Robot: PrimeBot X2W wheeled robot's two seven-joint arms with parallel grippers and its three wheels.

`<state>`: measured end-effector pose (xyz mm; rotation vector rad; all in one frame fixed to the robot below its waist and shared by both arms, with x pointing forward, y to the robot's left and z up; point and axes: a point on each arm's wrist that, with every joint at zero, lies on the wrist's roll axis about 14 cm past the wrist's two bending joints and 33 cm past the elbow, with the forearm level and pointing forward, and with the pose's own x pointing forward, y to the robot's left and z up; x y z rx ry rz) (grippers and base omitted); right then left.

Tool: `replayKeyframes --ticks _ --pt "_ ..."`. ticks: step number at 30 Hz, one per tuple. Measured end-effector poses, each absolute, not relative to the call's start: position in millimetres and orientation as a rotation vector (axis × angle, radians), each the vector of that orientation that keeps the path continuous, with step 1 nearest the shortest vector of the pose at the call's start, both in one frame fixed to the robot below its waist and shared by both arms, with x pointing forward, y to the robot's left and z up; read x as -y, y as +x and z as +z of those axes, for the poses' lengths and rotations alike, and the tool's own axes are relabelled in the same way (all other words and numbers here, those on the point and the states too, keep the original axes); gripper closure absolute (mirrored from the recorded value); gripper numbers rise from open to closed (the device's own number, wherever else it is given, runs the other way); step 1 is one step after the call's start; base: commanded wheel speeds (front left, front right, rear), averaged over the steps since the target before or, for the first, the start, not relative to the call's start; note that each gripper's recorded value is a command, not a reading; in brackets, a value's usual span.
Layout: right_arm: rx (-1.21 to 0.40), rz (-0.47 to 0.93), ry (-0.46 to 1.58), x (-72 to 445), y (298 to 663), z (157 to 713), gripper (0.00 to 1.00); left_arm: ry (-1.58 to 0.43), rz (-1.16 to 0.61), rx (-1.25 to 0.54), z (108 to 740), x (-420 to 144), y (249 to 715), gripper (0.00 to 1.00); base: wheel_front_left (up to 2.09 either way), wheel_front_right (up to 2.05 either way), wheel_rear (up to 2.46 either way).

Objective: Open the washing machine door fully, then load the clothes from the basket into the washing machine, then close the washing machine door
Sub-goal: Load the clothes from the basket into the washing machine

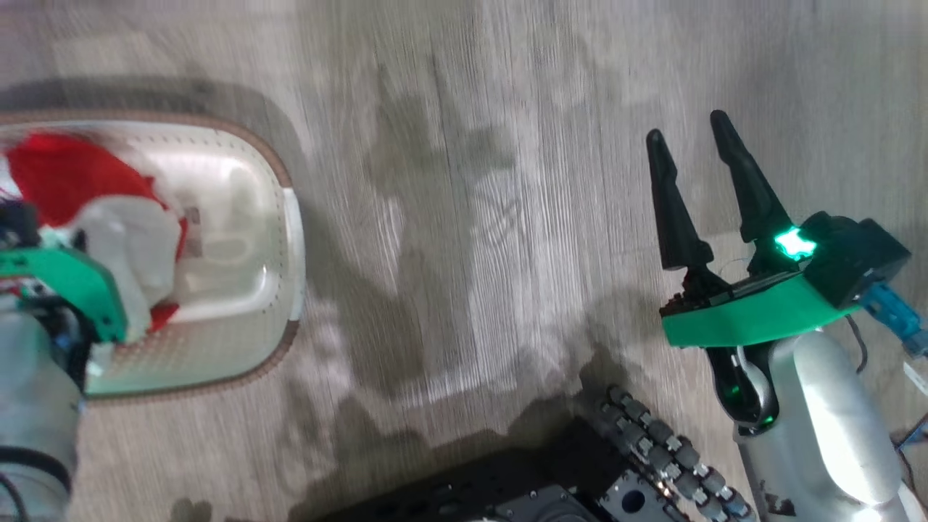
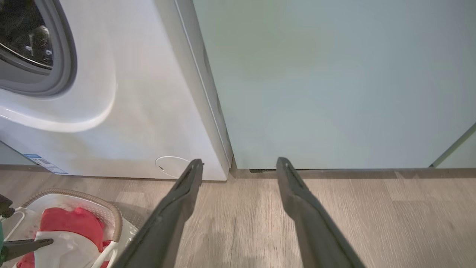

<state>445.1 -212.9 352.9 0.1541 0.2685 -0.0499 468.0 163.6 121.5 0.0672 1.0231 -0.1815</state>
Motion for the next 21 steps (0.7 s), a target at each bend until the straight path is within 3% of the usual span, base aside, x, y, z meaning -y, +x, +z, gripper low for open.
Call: replayKeyframes --ticks 9,21 --pt "-0.162 -0.026 0.150 207 443 402 0.00 0.019 -0.196 -0.884 182 -147 466 1.00 0.00 0.00 0.00" --pt "-0.048 0.020 0.154 192 426 454 0.00 0.013 -0.168 -0.491 308 -151 482 1.00 0.00 0.00 0.00"
